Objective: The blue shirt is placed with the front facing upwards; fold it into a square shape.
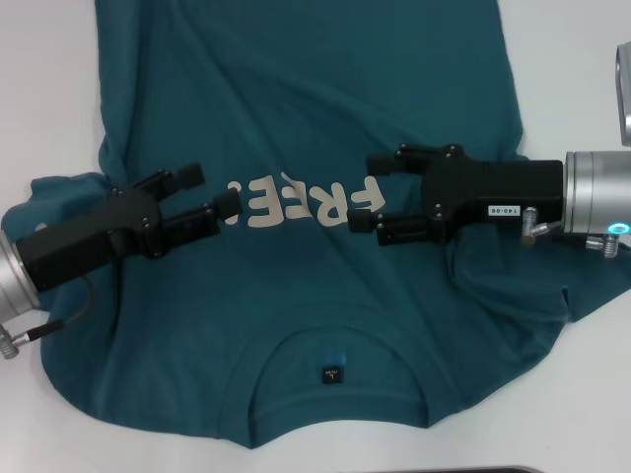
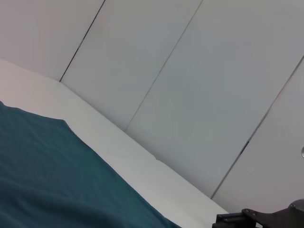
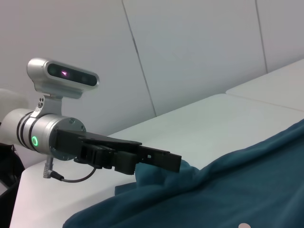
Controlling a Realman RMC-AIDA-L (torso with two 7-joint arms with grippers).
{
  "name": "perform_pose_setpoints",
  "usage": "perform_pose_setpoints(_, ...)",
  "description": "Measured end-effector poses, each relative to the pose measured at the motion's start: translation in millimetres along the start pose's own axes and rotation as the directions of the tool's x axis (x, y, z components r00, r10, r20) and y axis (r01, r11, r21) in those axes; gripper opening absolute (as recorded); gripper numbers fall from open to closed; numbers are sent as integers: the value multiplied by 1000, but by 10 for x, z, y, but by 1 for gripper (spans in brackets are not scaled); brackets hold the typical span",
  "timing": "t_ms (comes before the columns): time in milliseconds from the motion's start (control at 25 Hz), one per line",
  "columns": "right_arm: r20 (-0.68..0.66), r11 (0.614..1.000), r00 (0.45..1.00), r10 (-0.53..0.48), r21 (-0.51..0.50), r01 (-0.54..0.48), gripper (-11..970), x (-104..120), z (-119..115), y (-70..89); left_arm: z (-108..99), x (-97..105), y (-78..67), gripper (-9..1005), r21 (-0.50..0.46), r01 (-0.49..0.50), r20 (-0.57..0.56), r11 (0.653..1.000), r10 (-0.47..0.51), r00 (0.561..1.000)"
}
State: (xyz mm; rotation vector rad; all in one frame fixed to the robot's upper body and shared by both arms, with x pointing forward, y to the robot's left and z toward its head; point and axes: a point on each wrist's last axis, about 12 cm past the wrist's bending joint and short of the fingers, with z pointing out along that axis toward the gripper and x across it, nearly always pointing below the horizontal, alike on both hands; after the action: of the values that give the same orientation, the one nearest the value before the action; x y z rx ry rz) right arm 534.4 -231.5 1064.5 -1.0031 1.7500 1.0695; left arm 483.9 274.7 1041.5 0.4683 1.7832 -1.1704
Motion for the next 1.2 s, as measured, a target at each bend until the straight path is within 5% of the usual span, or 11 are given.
perform_pose_setpoints(640,-1,1000,1000,1,1,-1,915,-5,9,-1,-48,-15,27,931,-16,31,3,999,-31,1000)
perform_pose_setpoints(880,3,1000,1000,3,8,-3,914,-9,9,-9,-254,-58,154,930,-98,96,-9,990,-98,995)
perform_pose_setpoints(1200,-1,999,1000,15,34,-15,914,-23,11,-49,-785,-123,328,929,-258,158,28,953,-156,987)
